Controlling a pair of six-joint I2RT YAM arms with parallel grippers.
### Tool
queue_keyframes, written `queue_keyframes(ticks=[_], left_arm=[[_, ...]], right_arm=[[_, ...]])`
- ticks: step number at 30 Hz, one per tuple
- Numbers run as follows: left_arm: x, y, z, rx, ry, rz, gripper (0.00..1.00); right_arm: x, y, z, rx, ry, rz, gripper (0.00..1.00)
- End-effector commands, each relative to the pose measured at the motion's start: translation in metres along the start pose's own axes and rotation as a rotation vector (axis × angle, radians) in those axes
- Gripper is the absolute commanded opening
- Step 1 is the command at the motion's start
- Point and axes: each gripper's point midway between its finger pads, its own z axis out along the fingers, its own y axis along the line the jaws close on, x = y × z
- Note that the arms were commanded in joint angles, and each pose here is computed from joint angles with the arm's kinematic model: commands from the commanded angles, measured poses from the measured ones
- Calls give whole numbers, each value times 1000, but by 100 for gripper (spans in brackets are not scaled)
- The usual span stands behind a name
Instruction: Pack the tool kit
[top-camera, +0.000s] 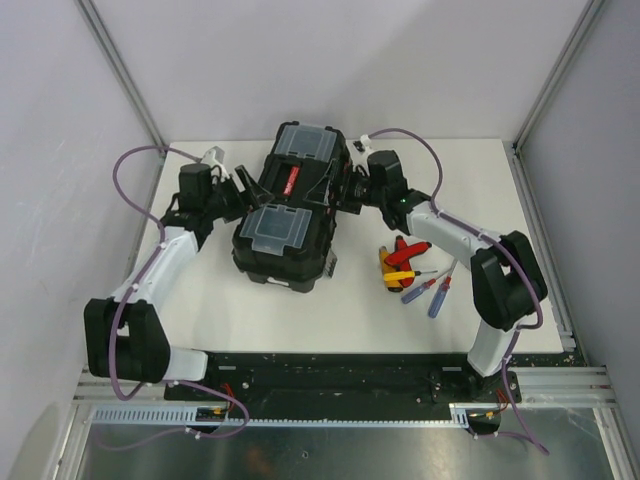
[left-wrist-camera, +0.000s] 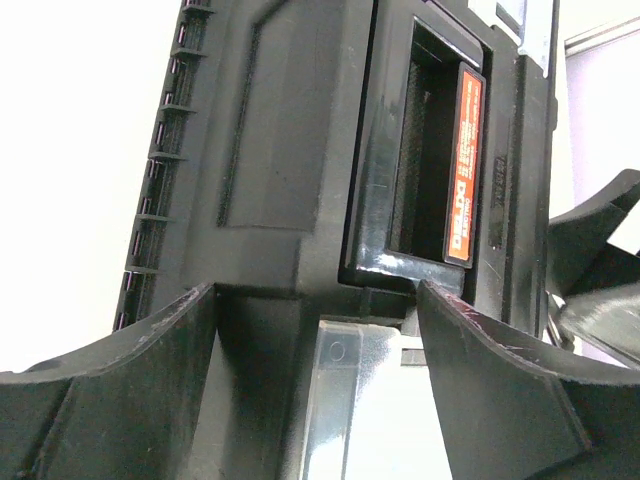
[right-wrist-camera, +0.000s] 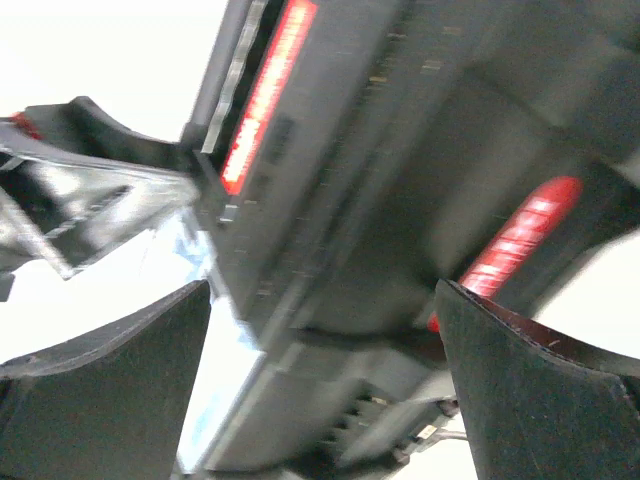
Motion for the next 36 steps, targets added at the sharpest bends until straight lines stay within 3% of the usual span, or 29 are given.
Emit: queue_keyframes(ticks=[1, 6, 13, 25, 30, 36], left_arm=[[73, -62, 11, 232, 276, 0, 79], [86, -84, 14, 283, 305, 17, 78], [74, -88, 13, 276, 262, 28, 79], [77, -102, 11, 348, 283, 26, 79], [66, -103, 10, 338, 243, 37, 79], [54, -90, 7, 298, 187, 37, 80]], right_arm=[[-16, 84, -20, -245, -42, -46, 97], [-32, 107, -29, -287, -86, -64, 95], [-42, 98, -36, -214, -113, -86, 93], [-70, 160, -60, -404, -200, -143, 91], [-70, 129, -52, -260, -204, -126, 91], [-41, 36, -69, 70, -179, -231, 87]])
